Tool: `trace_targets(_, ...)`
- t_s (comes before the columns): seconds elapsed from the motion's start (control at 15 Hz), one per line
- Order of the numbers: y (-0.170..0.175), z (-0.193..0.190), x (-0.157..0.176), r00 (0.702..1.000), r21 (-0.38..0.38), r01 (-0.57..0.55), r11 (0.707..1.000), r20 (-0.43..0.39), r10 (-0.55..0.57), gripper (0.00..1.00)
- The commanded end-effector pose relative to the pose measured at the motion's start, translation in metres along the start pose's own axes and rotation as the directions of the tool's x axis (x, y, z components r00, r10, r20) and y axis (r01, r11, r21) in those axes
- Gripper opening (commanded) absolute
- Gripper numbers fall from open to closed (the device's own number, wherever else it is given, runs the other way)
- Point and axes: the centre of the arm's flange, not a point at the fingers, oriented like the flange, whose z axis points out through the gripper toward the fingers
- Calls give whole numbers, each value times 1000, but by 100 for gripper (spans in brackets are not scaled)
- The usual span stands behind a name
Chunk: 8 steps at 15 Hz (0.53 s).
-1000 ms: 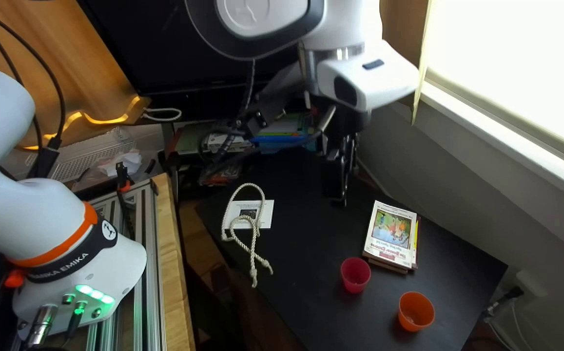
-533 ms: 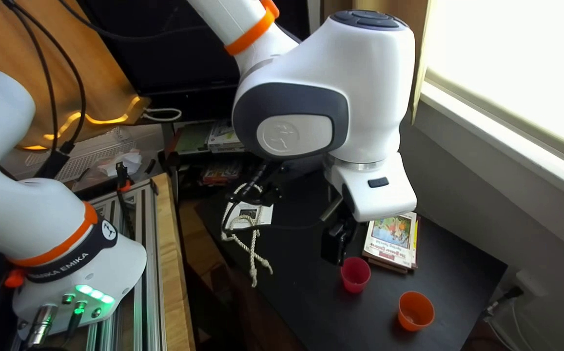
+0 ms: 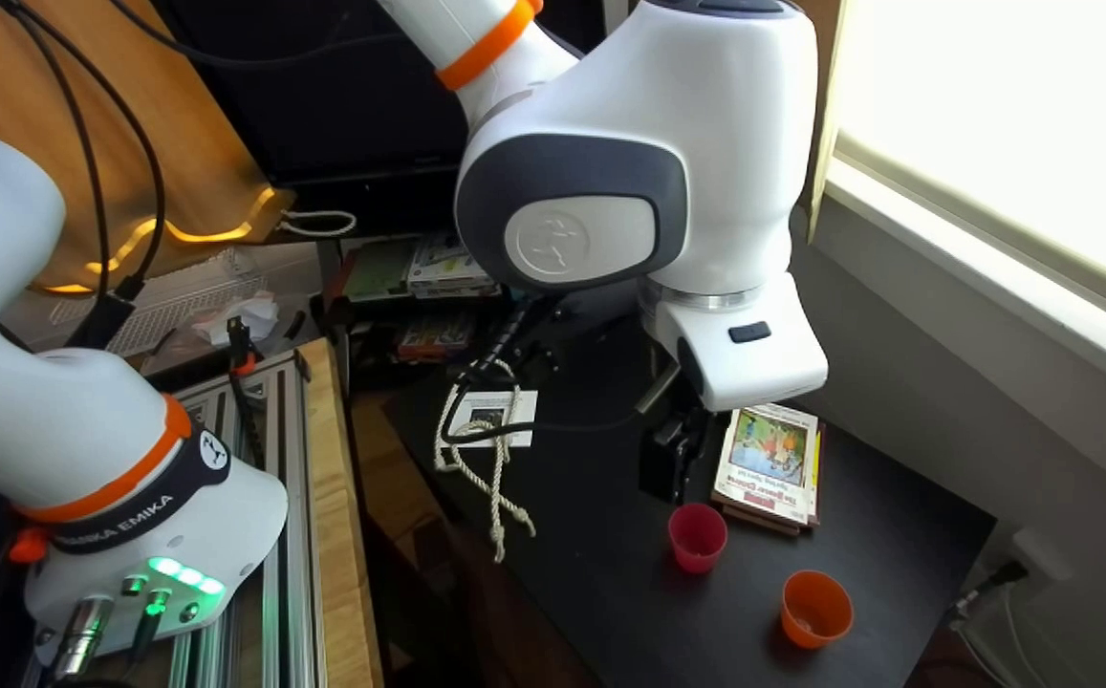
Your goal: Put the orange cup in the pink cup
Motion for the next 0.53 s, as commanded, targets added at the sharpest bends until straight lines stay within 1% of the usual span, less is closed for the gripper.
trace_targets(0.0,0,41,30,983,8,-181,984,-15,181,100)
trace_targets(0.07,3,57,41,971,15,-240,971,-15,240,100)
trace_targets(0.2,4,87,49,951,20,-306,952,48,305,100)
trace_targets(0.27,4,106,52,936,16,-351,936,42,350,100)
trace_targets(0.33,3,120,55,922,13,-384,923,56,383,100)
trace_targets(0.47,1,148,61,894,13,-447,894,36,447,100)
